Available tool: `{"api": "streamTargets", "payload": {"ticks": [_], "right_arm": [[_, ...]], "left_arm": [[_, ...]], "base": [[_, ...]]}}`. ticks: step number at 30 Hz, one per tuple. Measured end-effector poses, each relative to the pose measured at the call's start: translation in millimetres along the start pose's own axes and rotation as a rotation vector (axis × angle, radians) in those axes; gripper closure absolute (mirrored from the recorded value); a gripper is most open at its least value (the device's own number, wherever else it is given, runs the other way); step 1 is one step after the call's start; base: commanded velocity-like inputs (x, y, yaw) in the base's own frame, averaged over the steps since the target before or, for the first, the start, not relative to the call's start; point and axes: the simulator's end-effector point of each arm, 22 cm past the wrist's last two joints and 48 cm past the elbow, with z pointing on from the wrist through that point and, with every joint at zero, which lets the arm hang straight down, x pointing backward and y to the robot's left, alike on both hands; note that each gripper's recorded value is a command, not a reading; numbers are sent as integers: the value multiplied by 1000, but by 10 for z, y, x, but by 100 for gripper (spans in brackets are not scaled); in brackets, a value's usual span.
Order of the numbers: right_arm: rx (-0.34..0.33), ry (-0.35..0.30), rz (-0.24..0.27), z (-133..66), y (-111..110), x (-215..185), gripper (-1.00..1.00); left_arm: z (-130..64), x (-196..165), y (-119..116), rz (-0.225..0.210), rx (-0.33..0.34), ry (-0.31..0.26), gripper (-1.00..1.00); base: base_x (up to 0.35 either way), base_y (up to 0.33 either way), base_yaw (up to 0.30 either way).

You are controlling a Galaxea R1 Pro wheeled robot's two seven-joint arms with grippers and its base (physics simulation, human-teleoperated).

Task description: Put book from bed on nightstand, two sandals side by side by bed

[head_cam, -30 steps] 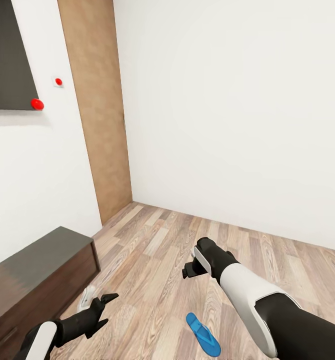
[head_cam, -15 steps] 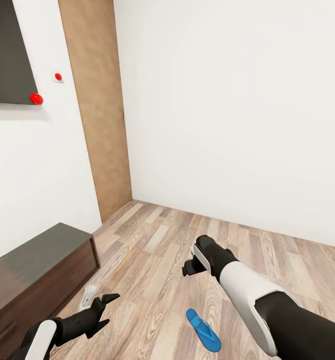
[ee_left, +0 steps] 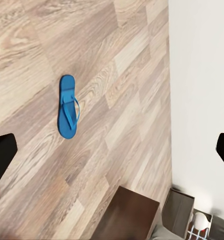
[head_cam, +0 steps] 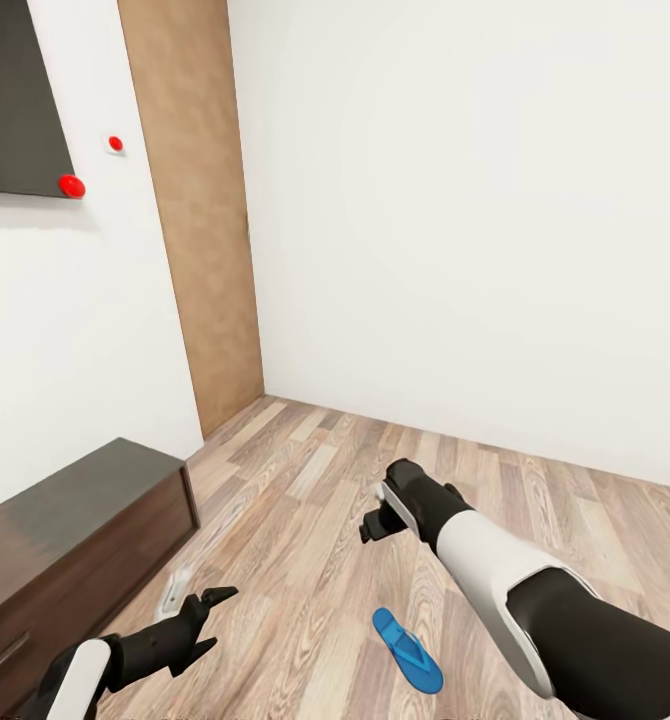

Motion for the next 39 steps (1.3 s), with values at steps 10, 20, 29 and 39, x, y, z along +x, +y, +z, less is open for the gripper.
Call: {"api": "streamTargets", "payload": {"ticks": [10, 20, 29, 39], "right_arm": [[-47, 6, -127, 157, 219, 116, -100], [-38, -27, -151, 179, 51, 22, -100], [-42, -16, -147, 288, -18, -38, -100], [-54, 20, -138, 518, -57, 46, -100]], "left_arm": [[53, -12, 223, 7, -8, -9, -100], [243, -531, -486, 79, 99, -60, -100], [478, -901, -770, 62, 92, -47, -100], [549, -1233, -870, 51, 87, -56, -100]], "base": [[0, 0, 0], [0, 0, 0], [0, 0, 0], [0, 0, 0]]}}
